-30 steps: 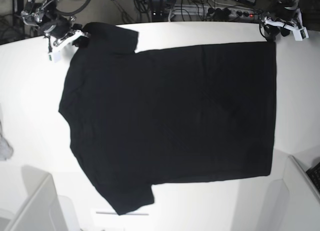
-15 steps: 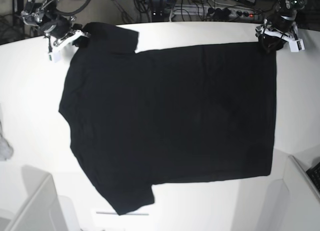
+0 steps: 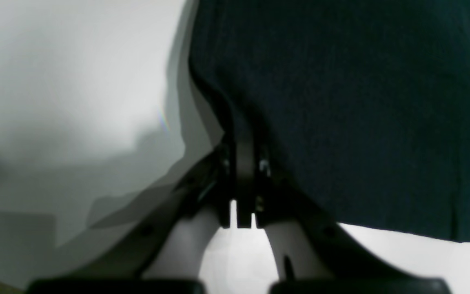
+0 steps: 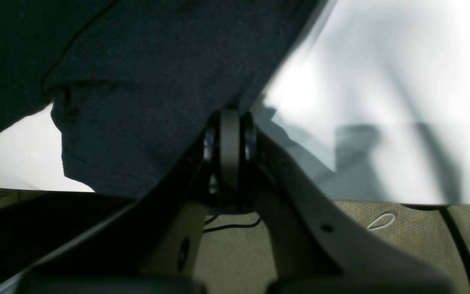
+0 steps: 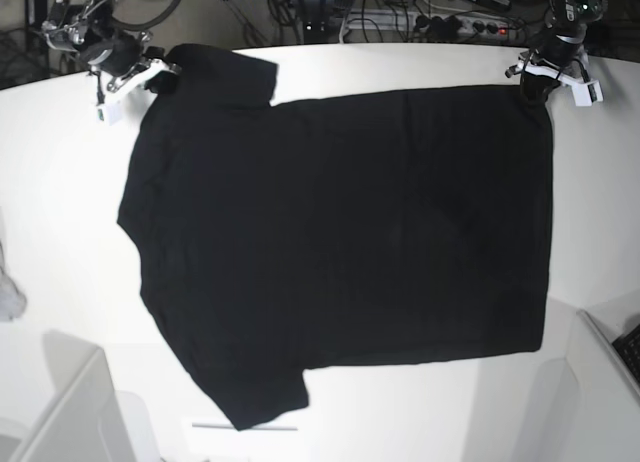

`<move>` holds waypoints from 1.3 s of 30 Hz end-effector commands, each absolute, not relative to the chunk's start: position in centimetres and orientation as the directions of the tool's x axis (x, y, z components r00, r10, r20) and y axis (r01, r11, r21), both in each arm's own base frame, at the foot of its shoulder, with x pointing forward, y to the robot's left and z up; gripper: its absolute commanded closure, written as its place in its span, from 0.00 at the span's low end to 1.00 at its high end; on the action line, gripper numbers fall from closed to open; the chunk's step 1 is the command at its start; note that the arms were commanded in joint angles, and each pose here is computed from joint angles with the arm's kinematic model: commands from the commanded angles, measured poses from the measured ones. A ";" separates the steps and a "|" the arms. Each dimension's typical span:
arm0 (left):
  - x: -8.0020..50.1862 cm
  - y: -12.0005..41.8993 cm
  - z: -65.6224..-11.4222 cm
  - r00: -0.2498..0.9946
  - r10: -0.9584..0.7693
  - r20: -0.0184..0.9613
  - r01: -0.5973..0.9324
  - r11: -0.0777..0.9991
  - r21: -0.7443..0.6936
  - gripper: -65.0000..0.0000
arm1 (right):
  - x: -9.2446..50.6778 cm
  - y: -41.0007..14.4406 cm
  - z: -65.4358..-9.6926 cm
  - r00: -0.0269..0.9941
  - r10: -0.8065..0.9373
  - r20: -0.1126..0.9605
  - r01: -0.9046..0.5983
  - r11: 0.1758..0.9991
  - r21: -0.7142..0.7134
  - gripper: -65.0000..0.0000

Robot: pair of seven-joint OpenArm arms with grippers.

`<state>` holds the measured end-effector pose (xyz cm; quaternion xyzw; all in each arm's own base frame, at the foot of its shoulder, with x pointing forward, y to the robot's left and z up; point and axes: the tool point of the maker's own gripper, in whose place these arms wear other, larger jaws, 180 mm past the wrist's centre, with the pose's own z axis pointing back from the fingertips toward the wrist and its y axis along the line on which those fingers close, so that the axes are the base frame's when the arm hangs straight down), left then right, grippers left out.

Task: Fold the T-shirt properly
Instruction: 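Grasp the shoulder corners with both grippers and drag them toward the robot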

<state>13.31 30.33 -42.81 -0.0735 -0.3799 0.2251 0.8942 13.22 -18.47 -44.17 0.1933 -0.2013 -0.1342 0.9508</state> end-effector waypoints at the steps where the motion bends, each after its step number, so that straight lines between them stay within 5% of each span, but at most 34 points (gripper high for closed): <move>1: 12.2 30.8 -43.0 0.641 0.443 0.627 -0.351 0.896 -0.273 1.00 | 12.4 -19.0 -44.2 0.893 -0.320 0.317 0.181 0.899 0.398 1.00; 16: 10.5 33.1 -40.8 0.654 0.383 0.653 -0.345 0.918 -0.193 1.00 | 11.7 -19.5 -41.4 0.860 -0.282 0.424 0.137 0.930 0.341 1.00; 39: 17.6 29.4 -35.3 0.626 0.284 0.726 -0.195 0.959 -0.207 1.00 | 18.8 -18.9 -37.8 0.805 -0.229 0.547 0.036 0.940 0.340 1.00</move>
